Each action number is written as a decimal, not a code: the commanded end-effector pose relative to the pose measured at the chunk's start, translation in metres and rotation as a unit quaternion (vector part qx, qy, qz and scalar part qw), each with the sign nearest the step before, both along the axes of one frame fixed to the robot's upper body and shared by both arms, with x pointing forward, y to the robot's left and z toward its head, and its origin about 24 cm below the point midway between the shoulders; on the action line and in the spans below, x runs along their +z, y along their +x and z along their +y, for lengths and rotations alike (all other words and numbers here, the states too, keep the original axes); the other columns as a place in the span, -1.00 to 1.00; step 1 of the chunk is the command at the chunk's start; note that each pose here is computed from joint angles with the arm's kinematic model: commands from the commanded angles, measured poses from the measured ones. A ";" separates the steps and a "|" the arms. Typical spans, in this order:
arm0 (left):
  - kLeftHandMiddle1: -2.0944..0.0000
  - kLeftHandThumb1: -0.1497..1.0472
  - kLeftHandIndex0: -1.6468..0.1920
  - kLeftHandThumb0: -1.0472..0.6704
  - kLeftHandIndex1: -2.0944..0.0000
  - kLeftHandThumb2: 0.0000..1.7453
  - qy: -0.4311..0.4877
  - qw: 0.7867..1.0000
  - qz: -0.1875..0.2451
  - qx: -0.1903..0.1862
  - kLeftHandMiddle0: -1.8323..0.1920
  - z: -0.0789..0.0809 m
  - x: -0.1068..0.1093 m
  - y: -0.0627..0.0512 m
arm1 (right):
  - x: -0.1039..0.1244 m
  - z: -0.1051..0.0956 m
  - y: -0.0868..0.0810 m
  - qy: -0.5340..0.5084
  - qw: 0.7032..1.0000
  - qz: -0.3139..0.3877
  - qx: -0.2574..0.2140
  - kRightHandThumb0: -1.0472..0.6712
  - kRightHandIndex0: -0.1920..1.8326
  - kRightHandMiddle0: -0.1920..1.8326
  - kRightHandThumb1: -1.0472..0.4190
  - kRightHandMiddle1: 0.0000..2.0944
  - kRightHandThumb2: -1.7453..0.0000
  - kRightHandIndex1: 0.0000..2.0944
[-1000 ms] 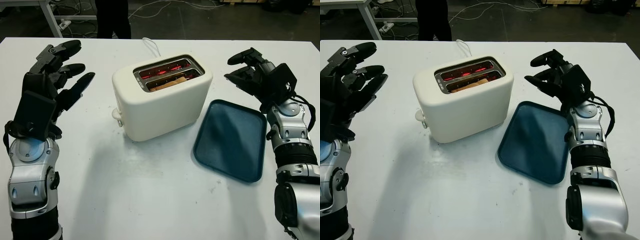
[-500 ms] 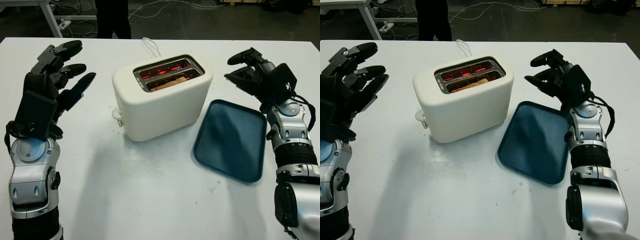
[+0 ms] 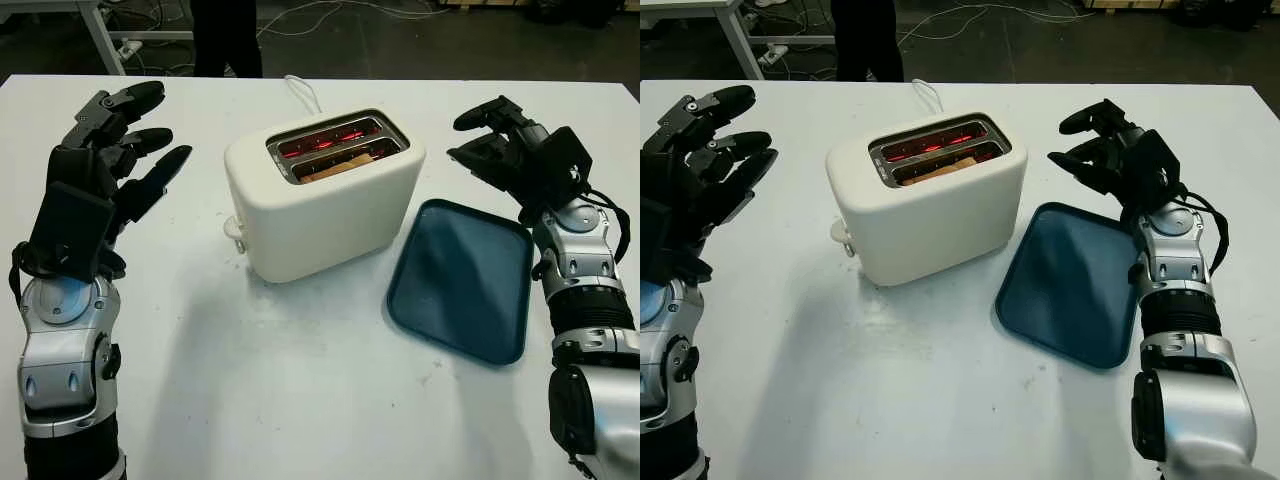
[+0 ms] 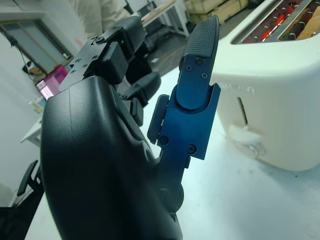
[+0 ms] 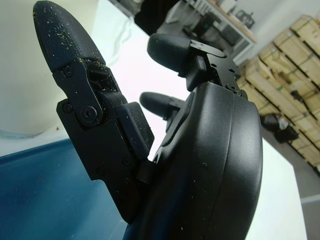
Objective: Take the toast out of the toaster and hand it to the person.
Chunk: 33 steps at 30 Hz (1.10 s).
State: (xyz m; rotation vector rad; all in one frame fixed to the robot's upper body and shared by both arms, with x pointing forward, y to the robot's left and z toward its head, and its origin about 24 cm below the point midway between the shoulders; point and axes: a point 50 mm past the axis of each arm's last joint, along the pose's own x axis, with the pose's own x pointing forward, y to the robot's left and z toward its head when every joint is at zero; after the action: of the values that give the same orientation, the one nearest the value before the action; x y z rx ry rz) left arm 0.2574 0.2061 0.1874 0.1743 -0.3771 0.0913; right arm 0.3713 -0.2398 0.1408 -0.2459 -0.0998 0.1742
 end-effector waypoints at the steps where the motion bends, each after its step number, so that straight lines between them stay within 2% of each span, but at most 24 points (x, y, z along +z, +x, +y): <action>1: 0.15 0.77 0.37 -0.44 0.53 -1.00 0.006 1.000 -0.002 0.001 0.56 0.001 0.001 -0.001 | 0.009 0.000 0.002 0.008 1.000 -0.012 0.002 -1.00 -0.75 -0.64 -0.61 0.49 1.00 0.64; 33: 0.15 0.78 0.38 -0.46 0.53 -1.00 0.007 1.000 -0.002 -0.001 0.56 0.001 0.001 -0.001 | 0.010 -0.001 0.003 -0.005 1.000 -0.018 -0.002 -1.00 -0.74 -0.64 -0.64 0.49 0.99 0.64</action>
State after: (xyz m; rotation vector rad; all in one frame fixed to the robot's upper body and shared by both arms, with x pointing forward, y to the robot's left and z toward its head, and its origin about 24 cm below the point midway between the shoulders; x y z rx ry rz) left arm 0.2574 0.2063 0.1877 0.1779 -0.3771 0.0885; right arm 0.3735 -0.2384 0.1453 -0.2469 -0.1096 0.1761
